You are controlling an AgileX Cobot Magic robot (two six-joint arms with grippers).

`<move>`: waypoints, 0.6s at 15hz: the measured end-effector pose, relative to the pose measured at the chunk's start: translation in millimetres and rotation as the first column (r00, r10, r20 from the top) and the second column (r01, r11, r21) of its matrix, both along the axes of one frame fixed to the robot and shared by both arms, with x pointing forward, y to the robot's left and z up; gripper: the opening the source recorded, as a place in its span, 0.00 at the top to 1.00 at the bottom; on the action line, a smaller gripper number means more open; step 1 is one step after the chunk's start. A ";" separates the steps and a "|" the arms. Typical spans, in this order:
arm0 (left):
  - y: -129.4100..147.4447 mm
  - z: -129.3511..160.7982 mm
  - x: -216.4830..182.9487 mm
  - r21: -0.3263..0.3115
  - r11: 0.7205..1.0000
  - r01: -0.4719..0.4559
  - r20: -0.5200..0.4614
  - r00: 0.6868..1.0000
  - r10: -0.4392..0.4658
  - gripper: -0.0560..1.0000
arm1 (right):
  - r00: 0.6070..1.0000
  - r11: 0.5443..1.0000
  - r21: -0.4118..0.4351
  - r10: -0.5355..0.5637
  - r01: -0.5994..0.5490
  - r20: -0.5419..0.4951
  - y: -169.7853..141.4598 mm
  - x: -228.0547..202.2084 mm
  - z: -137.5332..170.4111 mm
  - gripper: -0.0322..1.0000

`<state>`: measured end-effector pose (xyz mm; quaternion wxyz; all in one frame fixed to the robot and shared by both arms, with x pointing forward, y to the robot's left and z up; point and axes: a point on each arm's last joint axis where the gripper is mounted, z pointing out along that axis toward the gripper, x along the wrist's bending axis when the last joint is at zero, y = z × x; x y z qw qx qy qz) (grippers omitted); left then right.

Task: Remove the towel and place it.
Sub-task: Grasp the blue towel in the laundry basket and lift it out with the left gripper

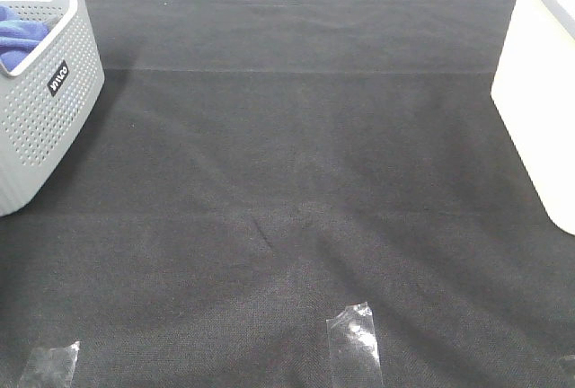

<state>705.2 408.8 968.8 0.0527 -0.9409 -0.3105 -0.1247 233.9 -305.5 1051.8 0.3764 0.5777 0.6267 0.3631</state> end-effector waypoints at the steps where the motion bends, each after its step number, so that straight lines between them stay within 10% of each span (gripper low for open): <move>1: -0.2 -0.3 -1.1 -0.002 1.000 -0.002 -0.013 1.000 0.002 0.84 | 1.000 1.000 0.000 0.000 0.000 0.000 0.0 0.0 0.0 0.22; 9: 0.3 29.0 -5.2 0.025 1.000 -0.004 0.050 0.999 0.003 0.95 | 1.000 1.000 0.000 0.000 0.000 0.000 0.0 0.0 0.0 0.22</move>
